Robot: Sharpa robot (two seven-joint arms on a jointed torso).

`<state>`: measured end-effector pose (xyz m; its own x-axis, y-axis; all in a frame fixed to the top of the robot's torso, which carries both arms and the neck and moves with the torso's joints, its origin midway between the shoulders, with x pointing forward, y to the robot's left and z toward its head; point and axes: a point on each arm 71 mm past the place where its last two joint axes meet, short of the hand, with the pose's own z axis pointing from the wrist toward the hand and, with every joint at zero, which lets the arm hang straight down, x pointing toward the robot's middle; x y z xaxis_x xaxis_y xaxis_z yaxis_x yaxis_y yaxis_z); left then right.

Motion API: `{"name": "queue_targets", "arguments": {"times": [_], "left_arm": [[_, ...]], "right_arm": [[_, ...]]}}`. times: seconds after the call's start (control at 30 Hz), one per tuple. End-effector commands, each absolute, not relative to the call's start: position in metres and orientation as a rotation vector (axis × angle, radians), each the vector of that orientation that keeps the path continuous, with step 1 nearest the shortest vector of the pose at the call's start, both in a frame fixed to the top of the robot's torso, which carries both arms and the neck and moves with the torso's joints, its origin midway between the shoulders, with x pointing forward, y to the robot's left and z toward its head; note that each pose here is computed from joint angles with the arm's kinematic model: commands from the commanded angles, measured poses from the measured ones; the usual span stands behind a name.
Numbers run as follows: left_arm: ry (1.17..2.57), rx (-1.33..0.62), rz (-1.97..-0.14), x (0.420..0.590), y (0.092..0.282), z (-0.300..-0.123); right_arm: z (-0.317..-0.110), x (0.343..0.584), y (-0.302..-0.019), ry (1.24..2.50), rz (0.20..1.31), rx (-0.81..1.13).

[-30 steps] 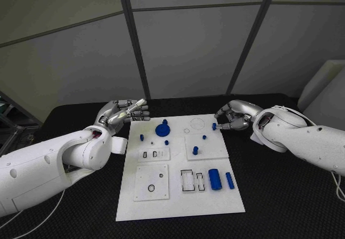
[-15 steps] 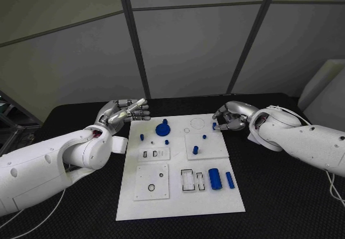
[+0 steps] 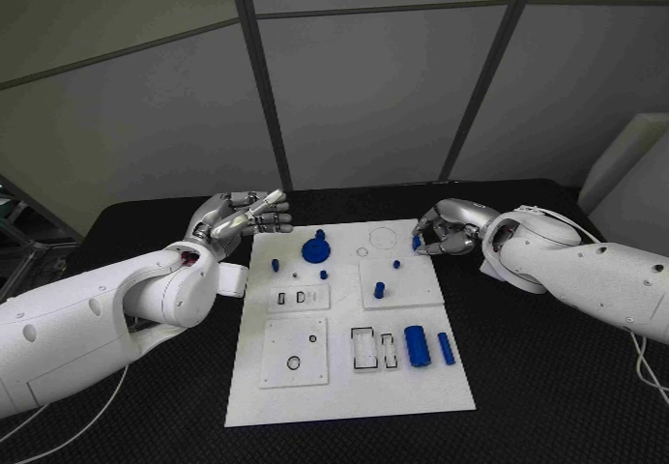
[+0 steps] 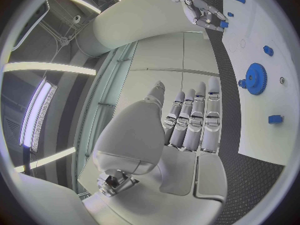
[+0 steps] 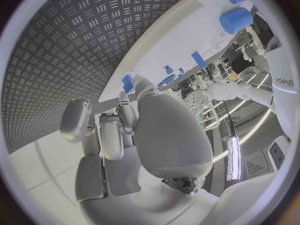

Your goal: Assemble the parts on the task board

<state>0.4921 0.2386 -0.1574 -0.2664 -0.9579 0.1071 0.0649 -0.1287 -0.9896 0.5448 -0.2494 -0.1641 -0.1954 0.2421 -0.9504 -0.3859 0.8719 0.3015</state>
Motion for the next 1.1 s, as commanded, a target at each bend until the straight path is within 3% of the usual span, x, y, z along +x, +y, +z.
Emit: {"name": "queue_targets", "arguments": {"times": [0.03,1.1], "left_arm": [[1.277,-1.08,-1.55,0.4921,0.2371,-0.1556],[1.281,-1.085,-1.545,0.4932,0.2379,-0.1566]], "right_arm": [[-0.1655,0.5452,-0.2483,1.696,0.559,-0.125],[-0.1668,0.5511,-0.2471,1.676,0.535,-0.069]]}}
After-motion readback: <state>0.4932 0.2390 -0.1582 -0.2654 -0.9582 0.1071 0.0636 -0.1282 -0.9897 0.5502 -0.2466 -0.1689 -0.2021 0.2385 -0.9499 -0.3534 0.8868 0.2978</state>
